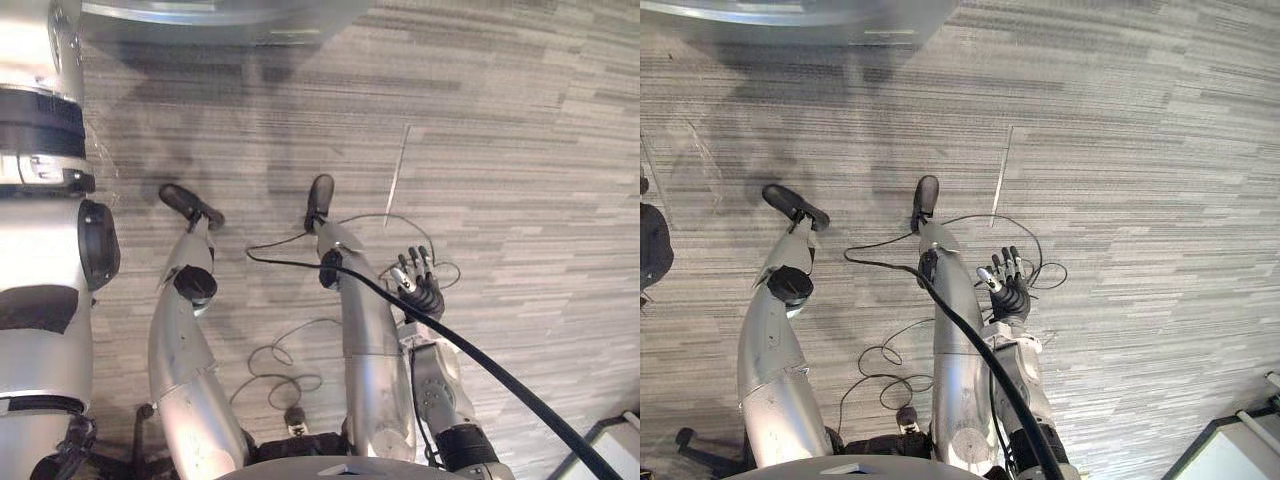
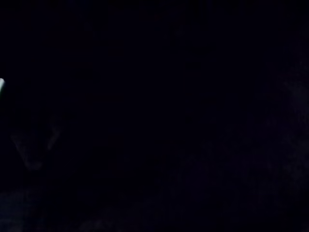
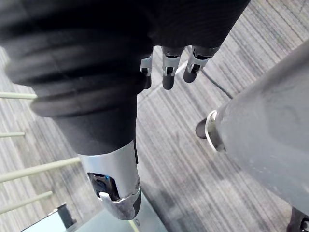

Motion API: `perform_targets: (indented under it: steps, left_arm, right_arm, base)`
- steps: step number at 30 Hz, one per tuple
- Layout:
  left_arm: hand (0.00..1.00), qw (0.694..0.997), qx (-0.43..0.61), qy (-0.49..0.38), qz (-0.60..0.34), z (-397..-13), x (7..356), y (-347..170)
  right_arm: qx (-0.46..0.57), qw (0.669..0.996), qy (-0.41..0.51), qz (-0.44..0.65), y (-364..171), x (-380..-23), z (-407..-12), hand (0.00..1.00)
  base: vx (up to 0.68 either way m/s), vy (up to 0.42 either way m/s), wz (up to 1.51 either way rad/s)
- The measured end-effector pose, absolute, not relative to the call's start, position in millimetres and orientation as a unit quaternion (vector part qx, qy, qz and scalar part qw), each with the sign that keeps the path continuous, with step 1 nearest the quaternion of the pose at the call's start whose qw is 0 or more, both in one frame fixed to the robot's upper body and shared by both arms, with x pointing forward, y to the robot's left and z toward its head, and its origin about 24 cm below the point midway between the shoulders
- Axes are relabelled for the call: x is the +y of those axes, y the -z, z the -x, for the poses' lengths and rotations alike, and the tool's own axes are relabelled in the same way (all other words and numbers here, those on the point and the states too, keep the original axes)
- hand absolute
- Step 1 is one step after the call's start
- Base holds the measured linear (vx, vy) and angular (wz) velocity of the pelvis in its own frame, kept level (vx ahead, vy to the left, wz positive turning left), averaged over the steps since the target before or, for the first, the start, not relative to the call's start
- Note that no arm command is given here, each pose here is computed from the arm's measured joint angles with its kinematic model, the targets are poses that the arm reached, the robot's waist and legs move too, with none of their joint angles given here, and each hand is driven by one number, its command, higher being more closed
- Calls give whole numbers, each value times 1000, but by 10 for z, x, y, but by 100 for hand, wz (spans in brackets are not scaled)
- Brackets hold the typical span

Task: Pick up the laundry basket with both hands and put the clothes into the washing machine.

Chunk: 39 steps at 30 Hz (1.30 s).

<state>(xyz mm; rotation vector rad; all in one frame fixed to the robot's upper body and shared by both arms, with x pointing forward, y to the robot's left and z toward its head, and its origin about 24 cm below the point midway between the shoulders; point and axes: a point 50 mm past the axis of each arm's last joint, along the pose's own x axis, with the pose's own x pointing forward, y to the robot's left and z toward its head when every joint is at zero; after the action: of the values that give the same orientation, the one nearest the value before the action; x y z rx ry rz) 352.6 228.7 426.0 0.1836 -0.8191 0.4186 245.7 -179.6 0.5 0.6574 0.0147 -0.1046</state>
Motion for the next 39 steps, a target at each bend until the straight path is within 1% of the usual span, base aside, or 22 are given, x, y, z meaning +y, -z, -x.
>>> perform_targets:
  steps: [1,5,7,9,11,14,17,19,20,21,23,25,28,33,34,38,39]
  left_arm:
    - [0,899,-384,-188,-90,-3559,2314,-4188]
    - [0,905,-386,-156,-88,-3574,2305,-4173]
    - [0,917,-373,-131,-58,-3614,2327,-4130]
    - [0,920,-369,-119,-56,-3623,2341,-4104]
    - [0,924,-358,-115,-62,-3651,2367,-4023]
    - [0,931,-333,-131,-67,-3680,2524,-3825]
    - [0,931,-311,-151,-119,-3710,2588,-3600]
    - [0,910,-276,-199,-236,-3739,2640,-3357]
    - [0,905,-268,-207,-258,-3742,2646,-3299]
    - [0,892,-253,-222,-302,-3747,2666,-3188]
    - [0,875,-228,-236,-357,-3753,2705,-3045]
    - [0,865,-218,-235,-385,-3750,2698,-2938]
    - [0,873,-217,-235,-367,-3743,2690,-2849]
    - [0,896,-219,-228,-313,-3730,2656,-2710]
    - [0,904,-204,-227,-300,-3734,2666,-2589]
    - [0,922,-162,-232,-266,-3641,2736,-2137]
    - [0,928,-140,-229,-260,-3593,2742,-1928]
  right_arm:
    - [23,946,55,-318,60,-1800,-2440,0]
    - [47,946,62,-315,150,-1822,-2414,0]
    - [51,946,63,-313,163,-1832,-2410,0]
    - [51,947,63,-310,161,-1846,-2410,0]
    - [51,948,62,-307,157,-1860,-2410,0]
    - [52,949,63,-306,165,-1866,-2408,0]
    - [61,948,68,-305,207,-1874,-2394,0]
    - [63,948,69,-304,217,-1876,-2390,0]
    - [62,948,68,-304,216,-1875,-2391,0]
    - [61,949,68,-303,212,-1874,-2391,0]
    - [60,949,67,-303,209,-1870,-2392,0]
    - [59,949,66,-303,204,-1867,-2394,0]
    - [57,949,65,-303,198,-1866,-2396,0]
    - [53,950,64,-302,177,-1869,-2403,0]
    - [48,950,62,-301,150,-1875,-2411,0]
    - [39,953,55,-294,104,-1861,-2425,0]
    - [39,955,54,-288,102,-1864,-2426,0]
  base:
    - [7,-91,-3]
    - [23,-81,-1]
    - [16,-89,-2]
    - [-6,-84,-4]
    - [-21,-79,-2]
    - [-42,-70,-2]
    - [-64,-73,0]
    - [-55,-70,-5]
    - [-42,-64,-5]
    - [-31,-51,-4]
    - [-31,-61,-4]
    - [-28,-61,-2]
    - [-23,-51,-3]
    - [-23,-65,-1]
    - [-19,-69,0]
    - [-20,-76,4]
    - [-45,-83,13]
